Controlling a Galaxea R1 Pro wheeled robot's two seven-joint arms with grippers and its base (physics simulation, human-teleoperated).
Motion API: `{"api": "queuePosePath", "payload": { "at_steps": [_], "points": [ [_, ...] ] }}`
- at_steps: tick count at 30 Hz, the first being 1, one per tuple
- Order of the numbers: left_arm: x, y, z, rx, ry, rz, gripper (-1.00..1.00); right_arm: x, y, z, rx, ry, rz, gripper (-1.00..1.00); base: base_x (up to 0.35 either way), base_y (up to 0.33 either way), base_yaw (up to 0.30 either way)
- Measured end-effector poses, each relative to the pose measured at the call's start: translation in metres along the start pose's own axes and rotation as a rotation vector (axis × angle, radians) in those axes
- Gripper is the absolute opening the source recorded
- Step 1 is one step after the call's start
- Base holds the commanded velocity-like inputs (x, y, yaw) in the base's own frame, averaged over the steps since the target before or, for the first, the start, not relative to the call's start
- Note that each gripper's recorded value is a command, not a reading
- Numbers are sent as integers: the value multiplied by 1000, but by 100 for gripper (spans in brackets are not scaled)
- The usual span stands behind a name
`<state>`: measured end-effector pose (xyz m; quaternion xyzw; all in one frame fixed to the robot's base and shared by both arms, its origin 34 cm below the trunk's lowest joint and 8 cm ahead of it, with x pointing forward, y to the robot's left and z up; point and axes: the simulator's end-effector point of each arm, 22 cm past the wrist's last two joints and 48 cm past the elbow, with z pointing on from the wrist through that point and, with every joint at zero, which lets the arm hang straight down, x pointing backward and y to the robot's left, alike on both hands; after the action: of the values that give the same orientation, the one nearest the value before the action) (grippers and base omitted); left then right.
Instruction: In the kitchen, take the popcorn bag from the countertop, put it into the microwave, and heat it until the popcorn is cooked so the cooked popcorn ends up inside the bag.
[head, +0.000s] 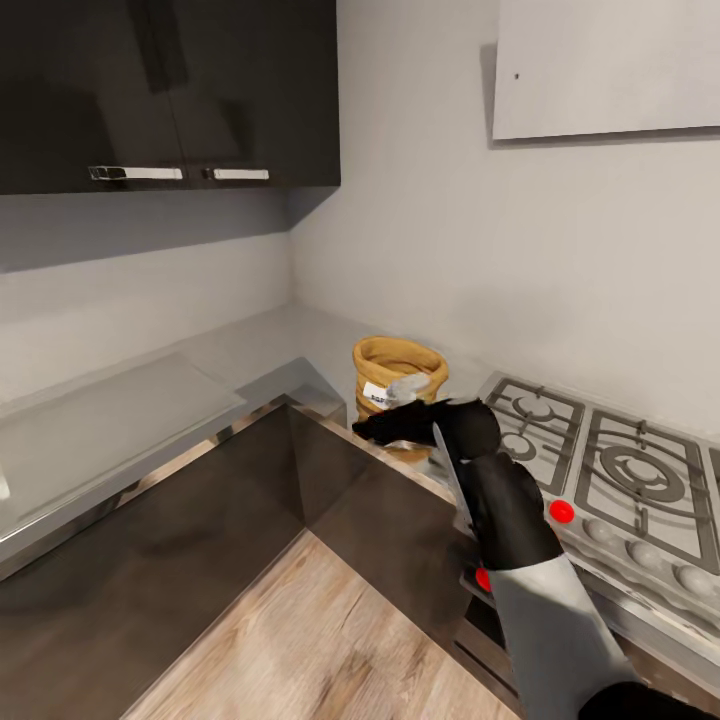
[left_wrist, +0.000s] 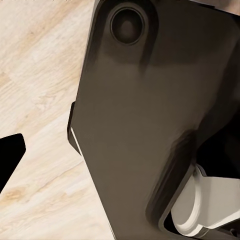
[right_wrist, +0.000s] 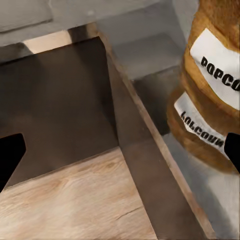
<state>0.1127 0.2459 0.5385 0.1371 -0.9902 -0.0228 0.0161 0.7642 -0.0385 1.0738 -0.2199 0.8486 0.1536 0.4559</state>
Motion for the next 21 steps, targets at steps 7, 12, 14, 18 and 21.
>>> {"api": "queuePosePath", "payload": {
  "at_steps": [7, 12, 14, 18, 21],
  "points": [
    [0, 0, 0, -1, 0, 2, 100, -113, -56, -20, 83, -112, 11, 100, 0, 0, 0],
    [0, 0, 0, 0, 0, 2, 100, -169, -108, -33, 205, -106, 1, 100, 0, 0, 0],
    [0, 0, 0, 0, 0, 2, 100, -172, -145, -41, 266, -78, 7, 100, 0, 0, 0],
    [0, 0, 0, -1, 1, 2, 100, -152, -231, -60, 436, 18, 53, 100, 0, 0, 0],
    [0, 1, 0, -3, 0, 1, 100, -111, -282, -67, 492, 108, 151, 100, 0, 0, 0]
  ]
}}
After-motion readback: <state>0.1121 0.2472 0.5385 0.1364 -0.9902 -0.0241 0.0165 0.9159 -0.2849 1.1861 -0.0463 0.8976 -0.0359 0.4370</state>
